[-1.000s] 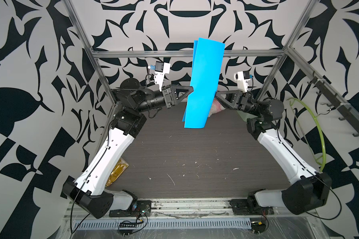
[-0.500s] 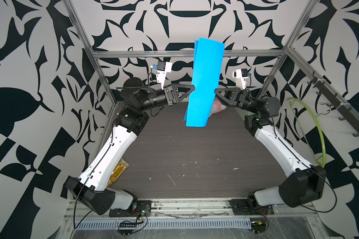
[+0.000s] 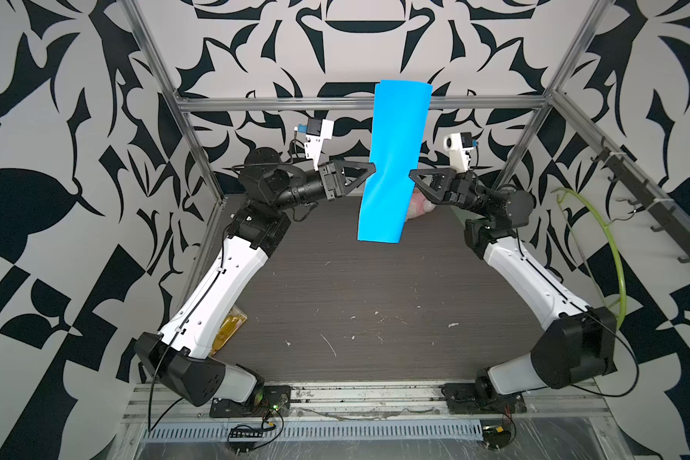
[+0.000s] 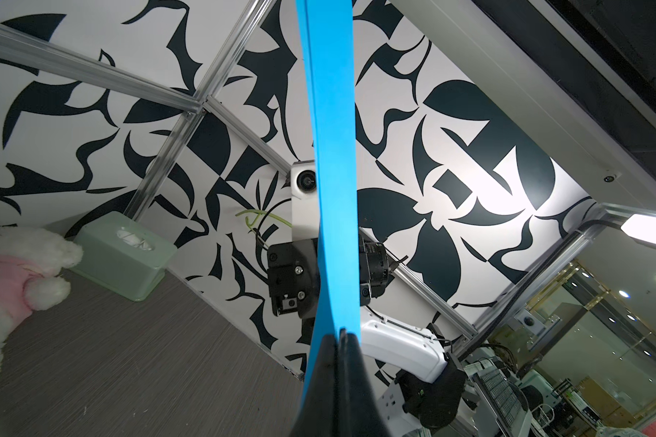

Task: Fold the rectangular paper in half along the long edge
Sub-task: Fold the paper.

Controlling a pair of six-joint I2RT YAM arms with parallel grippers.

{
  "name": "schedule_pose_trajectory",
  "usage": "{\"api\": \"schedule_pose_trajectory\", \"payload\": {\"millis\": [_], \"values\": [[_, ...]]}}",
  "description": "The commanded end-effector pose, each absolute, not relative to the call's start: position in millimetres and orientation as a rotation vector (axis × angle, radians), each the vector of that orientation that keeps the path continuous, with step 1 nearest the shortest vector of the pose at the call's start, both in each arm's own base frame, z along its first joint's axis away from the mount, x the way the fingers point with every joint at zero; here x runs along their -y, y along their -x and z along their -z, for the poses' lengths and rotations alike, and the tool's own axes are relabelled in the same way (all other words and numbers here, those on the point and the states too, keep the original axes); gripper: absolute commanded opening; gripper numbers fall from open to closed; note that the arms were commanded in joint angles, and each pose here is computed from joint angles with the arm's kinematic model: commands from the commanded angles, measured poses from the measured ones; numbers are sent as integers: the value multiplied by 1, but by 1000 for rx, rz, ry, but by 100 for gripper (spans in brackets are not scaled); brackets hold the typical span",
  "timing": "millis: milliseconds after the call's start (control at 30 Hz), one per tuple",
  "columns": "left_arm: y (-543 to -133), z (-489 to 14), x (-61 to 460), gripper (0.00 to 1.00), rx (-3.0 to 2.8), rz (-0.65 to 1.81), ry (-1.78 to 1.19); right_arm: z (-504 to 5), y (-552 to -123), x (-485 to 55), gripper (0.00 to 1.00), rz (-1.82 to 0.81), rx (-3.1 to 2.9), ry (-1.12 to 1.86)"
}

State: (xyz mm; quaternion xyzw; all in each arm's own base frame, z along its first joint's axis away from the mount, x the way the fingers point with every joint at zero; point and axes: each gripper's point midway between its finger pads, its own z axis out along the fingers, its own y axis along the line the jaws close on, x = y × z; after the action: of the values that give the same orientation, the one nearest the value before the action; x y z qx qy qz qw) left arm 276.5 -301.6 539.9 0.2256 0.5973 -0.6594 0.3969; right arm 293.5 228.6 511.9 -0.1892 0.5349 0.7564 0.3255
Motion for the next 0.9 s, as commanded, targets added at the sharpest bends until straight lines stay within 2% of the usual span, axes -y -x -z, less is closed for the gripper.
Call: {"api": "schedule_pose_trajectory", "payload": {"millis": [0,200,267,333,433,467,500,533,700,767,833,867], "values": [[-276,-541,301,0,-1494,1666,-590,-534,-265,-225,17,-1950,-1314,611],[-276,-541,299,0,-1493,1659,-587,-531,-259,-225,21,-1959,-1325,623],[-275,-543,298,0,-1489,1659,-589,-531,-257,-226,13,-1961,-1320,628],[-277,-542,299,0,-1490,1658,-589,-530,-255,-228,0,-1968,-1322,636],[-279,-542,299,0,-1489,1655,-588,-526,-252,-230,0,-1977,-1337,638],[-281,-541,299,0,-1491,1653,-585,-524,-252,-230,4,-1978,-1346,637],[-282,-541,299,0,-1490,1652,-586,-522,-253,-230,17,-1981,-1359,630],[-283,-541,299,0,-1492,1654,-586,-520,-252,-231,22,-1982,-1365,629],[-286,-543,299,0,-1484,1657,-587,-514,-246,-236,24,-1973,-1397,636],[-286,-544,299,0,-1482,1659,-589,-511,-243,-238,18,-1963,-1406,647],[-286,-544,299,0,-1482,1659,-589,-510,-241,-238,3,-1954,-1409,649],[-286,-544,299,0,-1482,1660,-590,-510,-240,-238,0,-1951,-1408,653]]}}
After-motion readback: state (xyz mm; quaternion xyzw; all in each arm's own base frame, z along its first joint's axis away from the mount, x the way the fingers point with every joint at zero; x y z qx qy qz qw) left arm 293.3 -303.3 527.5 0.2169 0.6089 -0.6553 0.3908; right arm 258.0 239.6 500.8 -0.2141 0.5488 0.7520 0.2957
